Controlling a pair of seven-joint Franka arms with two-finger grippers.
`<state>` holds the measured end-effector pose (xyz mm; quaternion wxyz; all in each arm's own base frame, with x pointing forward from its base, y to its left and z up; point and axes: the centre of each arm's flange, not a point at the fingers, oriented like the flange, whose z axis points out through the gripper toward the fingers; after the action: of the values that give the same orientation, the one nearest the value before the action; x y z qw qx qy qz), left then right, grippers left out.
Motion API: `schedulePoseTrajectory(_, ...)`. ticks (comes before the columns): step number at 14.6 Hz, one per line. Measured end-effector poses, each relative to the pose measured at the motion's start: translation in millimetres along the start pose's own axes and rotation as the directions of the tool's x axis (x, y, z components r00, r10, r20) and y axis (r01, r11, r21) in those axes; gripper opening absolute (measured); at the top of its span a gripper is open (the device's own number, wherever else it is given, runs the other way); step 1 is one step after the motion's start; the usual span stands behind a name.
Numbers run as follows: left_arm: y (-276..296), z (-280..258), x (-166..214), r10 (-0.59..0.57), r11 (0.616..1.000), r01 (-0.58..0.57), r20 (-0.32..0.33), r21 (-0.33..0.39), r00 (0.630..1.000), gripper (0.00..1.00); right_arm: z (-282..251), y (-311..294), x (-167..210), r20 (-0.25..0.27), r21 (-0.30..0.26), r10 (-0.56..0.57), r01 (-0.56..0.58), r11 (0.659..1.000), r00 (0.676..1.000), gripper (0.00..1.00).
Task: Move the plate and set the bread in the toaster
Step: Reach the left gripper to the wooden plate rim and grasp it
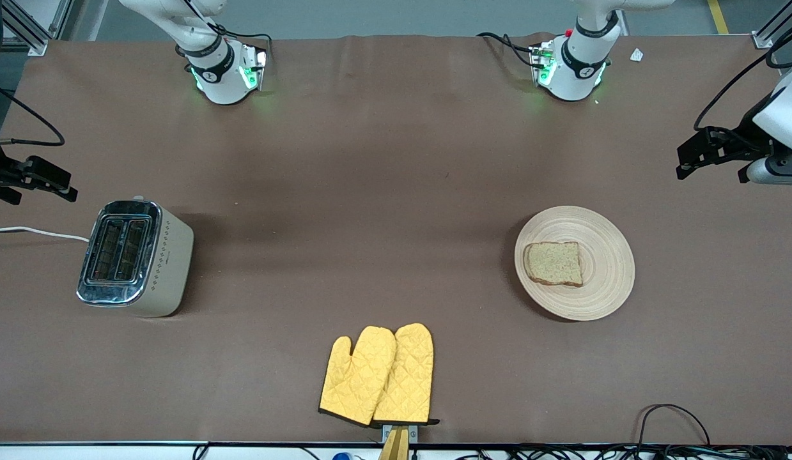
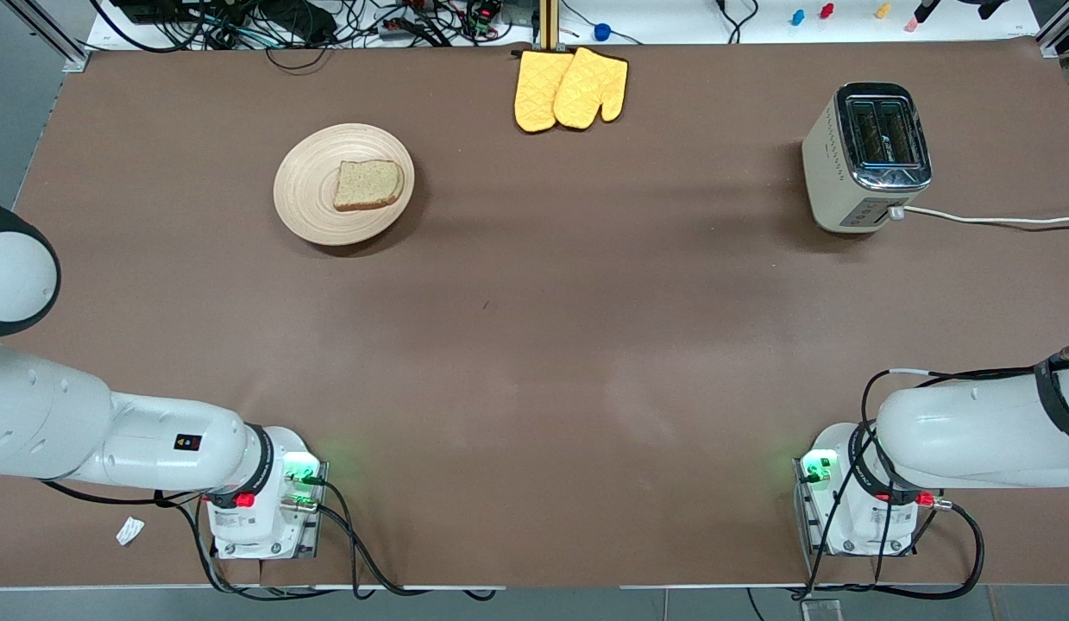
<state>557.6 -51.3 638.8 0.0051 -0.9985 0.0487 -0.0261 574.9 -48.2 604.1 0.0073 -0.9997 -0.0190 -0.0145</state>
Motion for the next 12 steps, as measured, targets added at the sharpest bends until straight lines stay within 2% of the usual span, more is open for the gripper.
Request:
schedulePoseTrajectory(4,-0.6,0.6,-0.2,0.002,1.000,-0.002,0.005,0.000,1.000,1.00,0.0,-1.5,0.2,0.000,0.000,-0.003,0.003,1.000,1.000,1.00)
schedulePoseTrajectory(6,-15.1,8.2,1.0,-0.027,0.999,0.027,0.029,-0.016,0.999,1.00,0.0,-4.3,0.5,0.000,0.000,-0.008,0.008,1.000,1.000,1.00)
schedulePoseTrajectory(9,-89.1,55.9,10.6,-0.067,0.987,0.081,0.105,-0.141,0.992,1.00,-0.4,-7.4,0.9,-0.001,0.000,-0.013,0.013,1.000,1.000,1.00)
schedulePoseTrajectory(10,-119.9,83.6,14.4,-0.076,0.973,0.103,0.136,-0.208,0.988,1.00,-0.6,-7.1,1.0,-0.002,0.000,-0.013,0.013,1.000,1.000,1.00)
schedulePoseTrajectory(12,-173.6,154.2,21.4,-0.083,0.920,0.149,0.193,-0.363,0.978,1.00,-0.8,-5.1,0.9,-0.003,0.000,-0.009,0.009,1.000,1.000,1.00)
